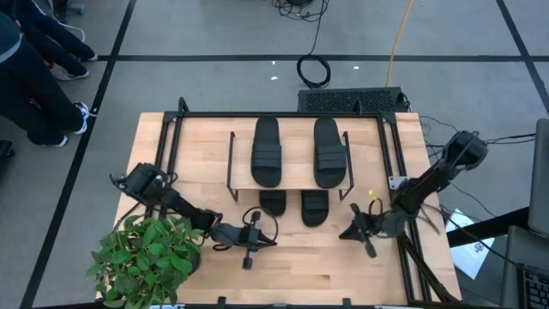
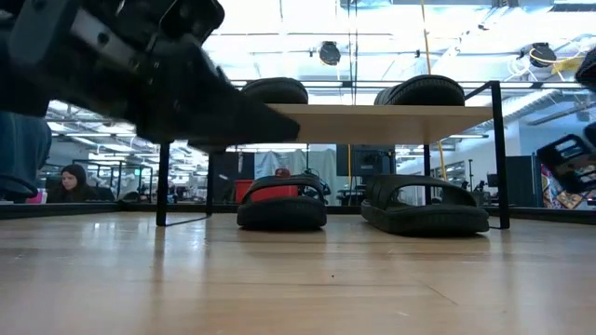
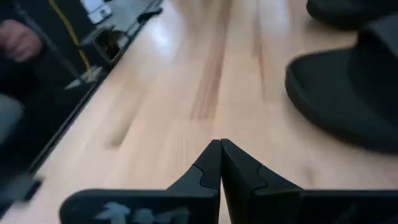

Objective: Pick and place slides into the shelf
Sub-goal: Adjust the slides under the shelf

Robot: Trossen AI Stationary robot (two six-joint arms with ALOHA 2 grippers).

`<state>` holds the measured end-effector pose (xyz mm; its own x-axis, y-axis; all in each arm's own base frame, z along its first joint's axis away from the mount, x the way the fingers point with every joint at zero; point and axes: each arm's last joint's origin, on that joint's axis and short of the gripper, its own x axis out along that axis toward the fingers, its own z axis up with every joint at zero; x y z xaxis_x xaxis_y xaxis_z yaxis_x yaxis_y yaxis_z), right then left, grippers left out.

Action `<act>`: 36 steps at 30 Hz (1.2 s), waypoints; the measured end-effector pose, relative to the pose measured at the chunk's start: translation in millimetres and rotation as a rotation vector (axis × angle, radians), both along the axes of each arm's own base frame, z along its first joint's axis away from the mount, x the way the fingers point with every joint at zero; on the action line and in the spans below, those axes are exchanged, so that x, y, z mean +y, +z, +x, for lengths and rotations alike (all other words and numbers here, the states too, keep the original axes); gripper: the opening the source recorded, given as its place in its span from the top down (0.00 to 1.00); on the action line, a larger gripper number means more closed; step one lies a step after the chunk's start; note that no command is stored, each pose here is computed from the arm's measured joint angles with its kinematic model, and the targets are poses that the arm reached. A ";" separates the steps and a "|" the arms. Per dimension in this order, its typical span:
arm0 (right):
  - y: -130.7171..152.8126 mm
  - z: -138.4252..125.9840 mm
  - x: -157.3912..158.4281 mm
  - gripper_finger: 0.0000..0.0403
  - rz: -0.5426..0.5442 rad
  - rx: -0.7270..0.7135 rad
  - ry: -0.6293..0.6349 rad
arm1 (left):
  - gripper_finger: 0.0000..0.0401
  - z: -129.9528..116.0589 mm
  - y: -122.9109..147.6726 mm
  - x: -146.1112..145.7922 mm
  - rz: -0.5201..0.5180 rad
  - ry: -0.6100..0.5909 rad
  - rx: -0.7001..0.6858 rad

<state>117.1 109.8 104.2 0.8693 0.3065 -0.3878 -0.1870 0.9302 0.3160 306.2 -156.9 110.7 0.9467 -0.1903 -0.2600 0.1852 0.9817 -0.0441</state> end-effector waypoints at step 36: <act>-32.2 95.3 -12.4 1.00 -0.120 0.127 -0.266 | 0.99 -4.1 4.2 2.2 -0.001 0.046 0.074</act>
<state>212.3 97.5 72.0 0.8552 0.0204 -0.5179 0.1019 0.9731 0.2066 302.1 -154.8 115.0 0.9327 -0.1474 -0.3291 0.1362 0.9890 -0.0568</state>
